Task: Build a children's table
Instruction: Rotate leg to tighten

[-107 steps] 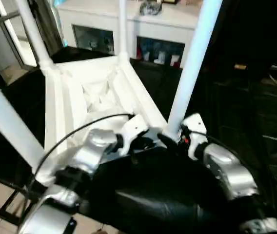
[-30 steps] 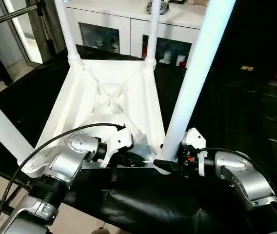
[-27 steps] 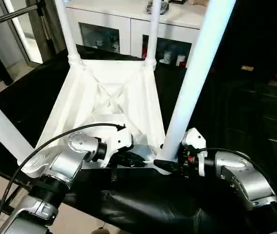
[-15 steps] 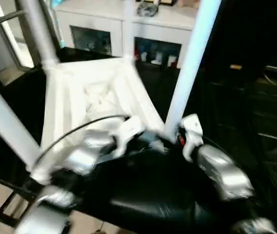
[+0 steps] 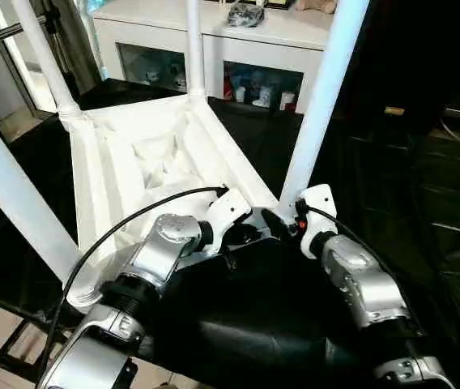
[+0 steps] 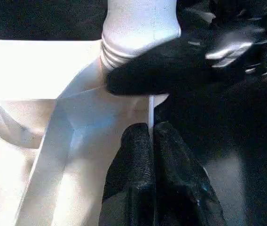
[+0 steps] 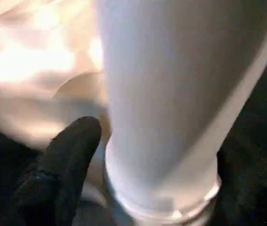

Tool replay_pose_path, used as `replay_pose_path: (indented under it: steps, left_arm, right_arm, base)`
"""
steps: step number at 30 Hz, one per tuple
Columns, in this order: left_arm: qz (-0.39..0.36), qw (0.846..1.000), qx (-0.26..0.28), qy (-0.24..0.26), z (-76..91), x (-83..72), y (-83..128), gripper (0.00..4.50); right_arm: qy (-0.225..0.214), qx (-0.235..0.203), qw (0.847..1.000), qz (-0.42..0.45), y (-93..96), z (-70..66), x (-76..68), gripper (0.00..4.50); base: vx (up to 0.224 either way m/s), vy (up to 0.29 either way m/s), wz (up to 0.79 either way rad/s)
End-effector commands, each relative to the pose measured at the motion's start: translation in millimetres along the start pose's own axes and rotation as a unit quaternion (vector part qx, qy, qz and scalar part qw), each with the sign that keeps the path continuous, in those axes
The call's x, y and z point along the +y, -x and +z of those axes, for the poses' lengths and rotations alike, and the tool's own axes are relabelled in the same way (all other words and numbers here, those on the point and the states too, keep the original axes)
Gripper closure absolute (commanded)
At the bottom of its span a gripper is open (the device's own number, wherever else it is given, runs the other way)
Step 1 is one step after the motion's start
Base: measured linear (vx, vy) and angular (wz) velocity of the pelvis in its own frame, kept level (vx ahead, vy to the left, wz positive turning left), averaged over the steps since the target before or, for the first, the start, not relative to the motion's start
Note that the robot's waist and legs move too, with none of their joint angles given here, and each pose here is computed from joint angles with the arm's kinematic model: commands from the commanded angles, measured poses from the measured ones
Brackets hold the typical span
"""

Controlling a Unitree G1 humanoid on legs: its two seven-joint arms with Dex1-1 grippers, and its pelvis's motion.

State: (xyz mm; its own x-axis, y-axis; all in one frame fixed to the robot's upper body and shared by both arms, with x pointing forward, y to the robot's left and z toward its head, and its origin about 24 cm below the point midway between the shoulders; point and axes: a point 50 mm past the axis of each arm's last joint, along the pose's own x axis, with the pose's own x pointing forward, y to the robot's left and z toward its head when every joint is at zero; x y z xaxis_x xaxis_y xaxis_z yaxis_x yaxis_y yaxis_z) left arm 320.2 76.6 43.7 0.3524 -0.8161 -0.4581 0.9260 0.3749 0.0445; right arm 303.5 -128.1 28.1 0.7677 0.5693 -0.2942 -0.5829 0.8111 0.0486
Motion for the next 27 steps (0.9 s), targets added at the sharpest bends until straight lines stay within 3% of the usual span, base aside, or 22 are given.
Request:
replay_pose_path:
  steps: [1,9,21,24,27]
  left_arm:
    - [-0.059,0.996,-0.056,-0.037,18.1,-12.6,-3.7,4.5]
    - [-0.141,0.987,-0.056,-0.058,8.6,-18.4,18.9,4.5]
    - [-0.181,0.981,-0.04,-0.061,0.2,-22.1,32.6,4.5]
    - [-0.157,0.985,-0.034,-0.054,-0.5,-19.5,29.2,4.5]
    - [-0.105,0.993,-0.035,-0.036,2.9,-12.5,21.2,4.5]
  right_arm:
    - [0.003,0.006,0.99,0.141,-3.7,-3.7,34.7,0.72]
    - [0.049,0.02,0.969,0.242,23.8,-0.8,24.1,0.72]
    - [0.048,0.029,0.957,0.285,31.9,-1.2,26.3,1.72]
    - [0.043,0.036,0.96,0.276,30.2,-4.6,28.3,1.78]
    - [0.032,0.049,0.98,0.19,18.8,-11.6,22.2,1.78]
  base:
    - [0.0,0.0,0.0]
    - [0.0,0.0,0.0]
    - [0.0,0.0,0.0]
    - [0.0,0.0,0.0]
    - [0.0,0.0,0.0]
